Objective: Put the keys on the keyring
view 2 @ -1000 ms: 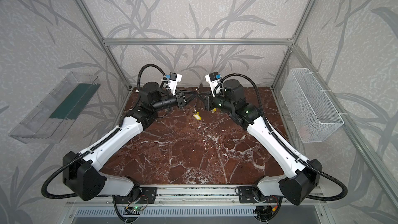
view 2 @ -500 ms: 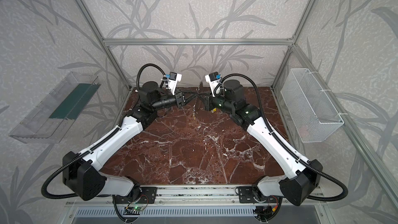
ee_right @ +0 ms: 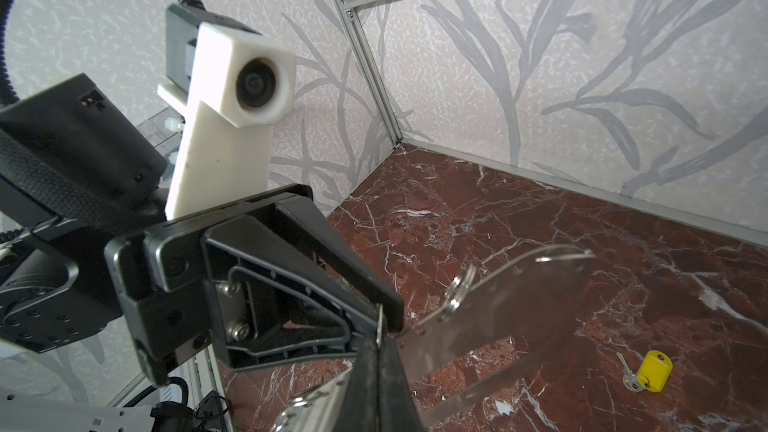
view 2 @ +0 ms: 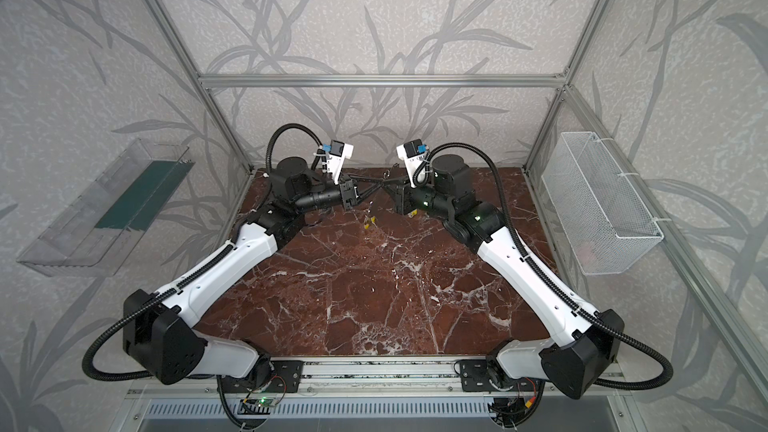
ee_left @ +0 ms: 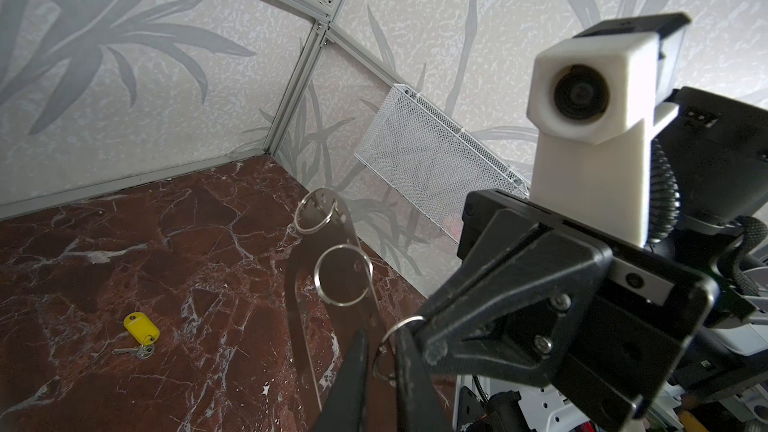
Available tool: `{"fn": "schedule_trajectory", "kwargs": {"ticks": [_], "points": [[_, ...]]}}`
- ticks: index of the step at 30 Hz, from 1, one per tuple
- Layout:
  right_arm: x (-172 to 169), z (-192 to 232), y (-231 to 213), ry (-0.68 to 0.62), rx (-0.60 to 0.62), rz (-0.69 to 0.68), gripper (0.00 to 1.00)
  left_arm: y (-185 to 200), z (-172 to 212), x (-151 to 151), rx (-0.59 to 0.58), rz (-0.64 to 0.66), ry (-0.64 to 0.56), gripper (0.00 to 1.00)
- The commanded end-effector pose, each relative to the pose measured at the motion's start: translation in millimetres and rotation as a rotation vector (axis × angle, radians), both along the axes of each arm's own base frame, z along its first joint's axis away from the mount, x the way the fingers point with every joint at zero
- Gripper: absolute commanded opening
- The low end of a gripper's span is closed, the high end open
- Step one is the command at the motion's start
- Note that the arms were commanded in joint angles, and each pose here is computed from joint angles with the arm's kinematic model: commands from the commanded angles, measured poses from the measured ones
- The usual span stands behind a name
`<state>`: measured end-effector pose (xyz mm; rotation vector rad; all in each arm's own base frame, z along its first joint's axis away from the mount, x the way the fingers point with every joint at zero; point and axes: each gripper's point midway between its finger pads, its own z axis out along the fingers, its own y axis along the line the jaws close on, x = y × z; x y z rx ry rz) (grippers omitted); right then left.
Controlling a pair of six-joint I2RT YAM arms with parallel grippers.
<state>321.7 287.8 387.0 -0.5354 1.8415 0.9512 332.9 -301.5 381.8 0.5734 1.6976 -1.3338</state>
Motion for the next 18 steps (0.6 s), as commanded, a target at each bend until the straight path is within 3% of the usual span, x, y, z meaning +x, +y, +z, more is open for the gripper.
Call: {"fn": "schedule_trajectory", "kwargs": {"ticks": [1,4,8,12,18], "points": [[-9,24,1,-0.065,0.050,0.025,0.00,-4,19,-10,-0.028,-0.046,-0.047,0.09],[-9,22,2,-0.064,0.048,0.029,0.00,-3,25,-11,-0.035,-0.036,-0.065,0.01],[-10,21,1,-0.059,0.046,0.030,0.00,-1,28,-11,-0.040,-0.028,-0.077,0.00],[-8,21,-5,-0.050,0.053,0.012,0.19,-1,27,-10,-0.037,-0.022,-0.077,0.00],[1,29,-28,-0.005,0.158,-0.009,0.24,0,26,-11,-0.031,-0.020,-0.091,0.00]]}}
